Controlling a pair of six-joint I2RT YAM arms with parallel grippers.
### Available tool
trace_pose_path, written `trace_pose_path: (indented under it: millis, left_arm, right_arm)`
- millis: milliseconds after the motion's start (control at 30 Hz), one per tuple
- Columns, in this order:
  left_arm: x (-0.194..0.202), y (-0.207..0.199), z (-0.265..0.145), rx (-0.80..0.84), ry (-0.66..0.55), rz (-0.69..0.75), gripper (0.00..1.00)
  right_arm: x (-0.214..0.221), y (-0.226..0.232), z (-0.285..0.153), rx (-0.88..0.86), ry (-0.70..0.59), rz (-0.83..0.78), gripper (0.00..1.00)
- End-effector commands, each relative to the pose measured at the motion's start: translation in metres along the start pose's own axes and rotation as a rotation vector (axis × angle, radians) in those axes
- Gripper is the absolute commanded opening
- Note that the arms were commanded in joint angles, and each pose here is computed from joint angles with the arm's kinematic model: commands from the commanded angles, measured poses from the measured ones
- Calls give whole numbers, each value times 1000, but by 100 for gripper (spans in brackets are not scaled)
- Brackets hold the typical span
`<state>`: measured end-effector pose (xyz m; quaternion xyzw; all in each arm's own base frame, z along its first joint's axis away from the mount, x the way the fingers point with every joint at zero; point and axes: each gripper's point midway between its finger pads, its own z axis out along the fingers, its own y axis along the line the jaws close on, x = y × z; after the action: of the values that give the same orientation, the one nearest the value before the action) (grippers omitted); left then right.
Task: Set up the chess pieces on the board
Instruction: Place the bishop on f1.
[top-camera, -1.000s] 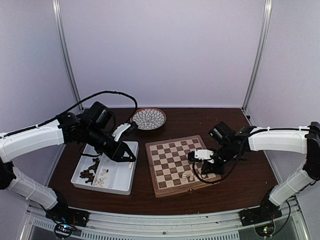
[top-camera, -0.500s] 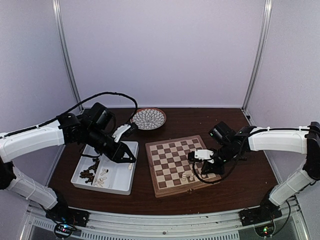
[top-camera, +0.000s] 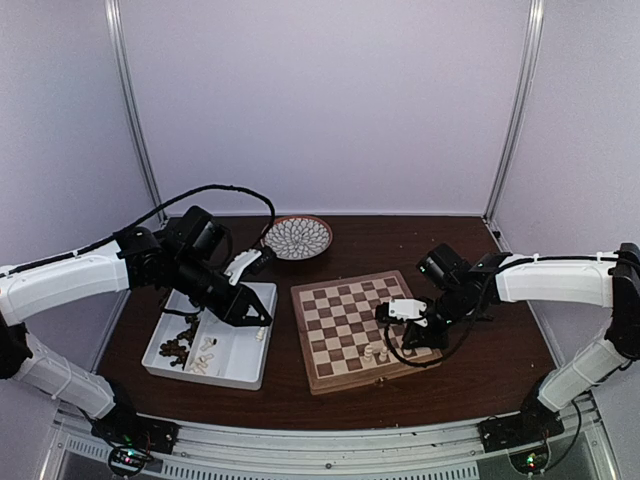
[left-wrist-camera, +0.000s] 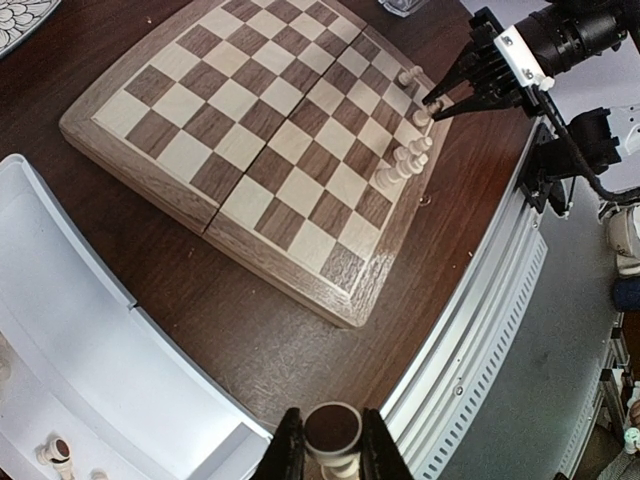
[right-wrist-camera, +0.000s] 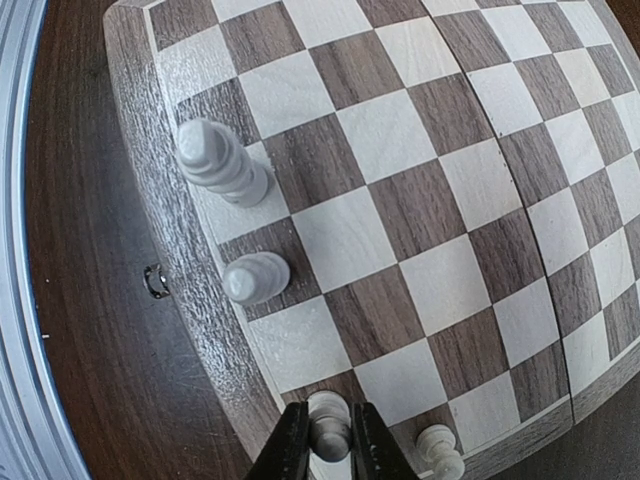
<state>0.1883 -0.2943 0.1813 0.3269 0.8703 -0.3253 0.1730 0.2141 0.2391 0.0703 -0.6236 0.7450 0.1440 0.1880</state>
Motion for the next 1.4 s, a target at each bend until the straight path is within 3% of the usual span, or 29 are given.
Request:
trace_pose_path:
  millis: [0, 600, 867, 1367]
  left_arm:
    - [-11, -3, -1, 19, -39, 13, 0]
    - [-9, -3, -1, 19, -33, 15, 0]
    - [-9, -3, 0, 23, -32, 14, 0]
    - [-7, -2, 3, 29, -33, 8, 0]
  right_arm:
    - [5, -4, 2, 19, 16, 13, 20]
    - [10, -3, -1, 25, 31, 18, 23]
    - [8, 1, -1, -5, 23, 16, 11]
    - [-19, 12, -4, -47, -36, -12, 8]
